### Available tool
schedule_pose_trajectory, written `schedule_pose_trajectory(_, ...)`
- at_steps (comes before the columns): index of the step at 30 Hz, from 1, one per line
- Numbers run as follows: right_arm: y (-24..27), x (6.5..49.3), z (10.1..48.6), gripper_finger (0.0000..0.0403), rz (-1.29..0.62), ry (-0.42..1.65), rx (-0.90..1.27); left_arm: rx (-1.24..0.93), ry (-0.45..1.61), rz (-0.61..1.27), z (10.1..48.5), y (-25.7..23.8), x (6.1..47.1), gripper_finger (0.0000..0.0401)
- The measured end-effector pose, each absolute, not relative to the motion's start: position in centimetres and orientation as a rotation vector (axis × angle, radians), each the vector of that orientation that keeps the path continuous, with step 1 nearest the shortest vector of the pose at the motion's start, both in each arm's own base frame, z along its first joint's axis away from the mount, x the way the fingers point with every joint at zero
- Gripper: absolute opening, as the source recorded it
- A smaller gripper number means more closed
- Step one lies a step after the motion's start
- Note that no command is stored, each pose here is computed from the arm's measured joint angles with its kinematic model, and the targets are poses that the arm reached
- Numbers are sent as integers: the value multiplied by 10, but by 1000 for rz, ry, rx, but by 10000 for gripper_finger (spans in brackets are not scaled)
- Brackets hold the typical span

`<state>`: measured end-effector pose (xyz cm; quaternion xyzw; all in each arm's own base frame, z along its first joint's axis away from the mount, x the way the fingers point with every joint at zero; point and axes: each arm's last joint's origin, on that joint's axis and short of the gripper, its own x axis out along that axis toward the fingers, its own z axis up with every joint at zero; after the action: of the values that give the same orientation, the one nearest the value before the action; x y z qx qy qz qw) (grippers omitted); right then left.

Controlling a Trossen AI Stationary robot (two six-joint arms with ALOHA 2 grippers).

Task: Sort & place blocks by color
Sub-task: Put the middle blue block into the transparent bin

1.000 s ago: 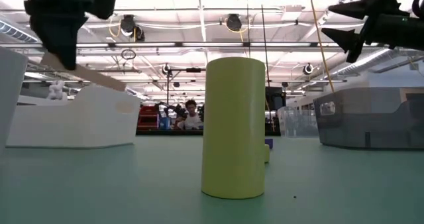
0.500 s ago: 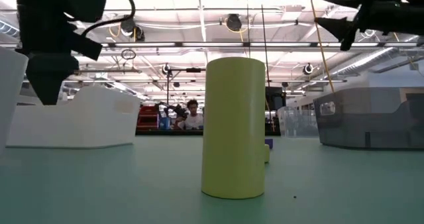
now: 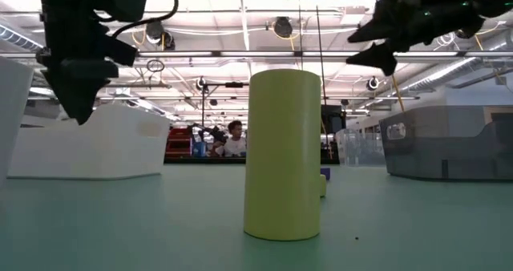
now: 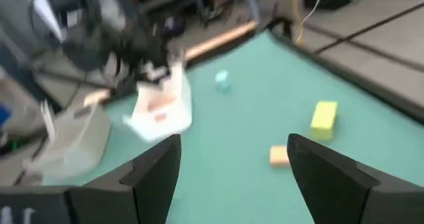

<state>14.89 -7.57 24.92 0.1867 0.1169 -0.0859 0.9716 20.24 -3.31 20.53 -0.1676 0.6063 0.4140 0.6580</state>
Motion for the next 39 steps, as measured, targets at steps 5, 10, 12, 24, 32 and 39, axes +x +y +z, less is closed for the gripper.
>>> schedule_pose_trajectory(5, -67, 177, 239, 270, -87, 357, 322, -387, 1331, 928, 214, -34, 208, 250)
schedule_pose_trajectory(10, -53, 199, 226, 270, -80, 460, 200, -371, 1299, 893, 225, -35, 215, 250)
schedule_pose_trajectory(12, -47, 206, 220, 270, -75, 500, 153, -352, 1276, 885, 230, -35, 217, 250)
schedule_pose_trajectory(24, -13, 259, 186, 270, 53, 448, 85, -254, 1182, 830, 253, -35, 229, 250)
schedule_pose_trajectory(32, -2, 285, 161, 270, -59, 486, 159, -241, 1190, 824, 253, -33, 229, 250)
schedule_pose_trajectory(39, 16, 315, 156, 270, -147, 589, 260, -241, 1190, 823, 253, -34, 229, 250)
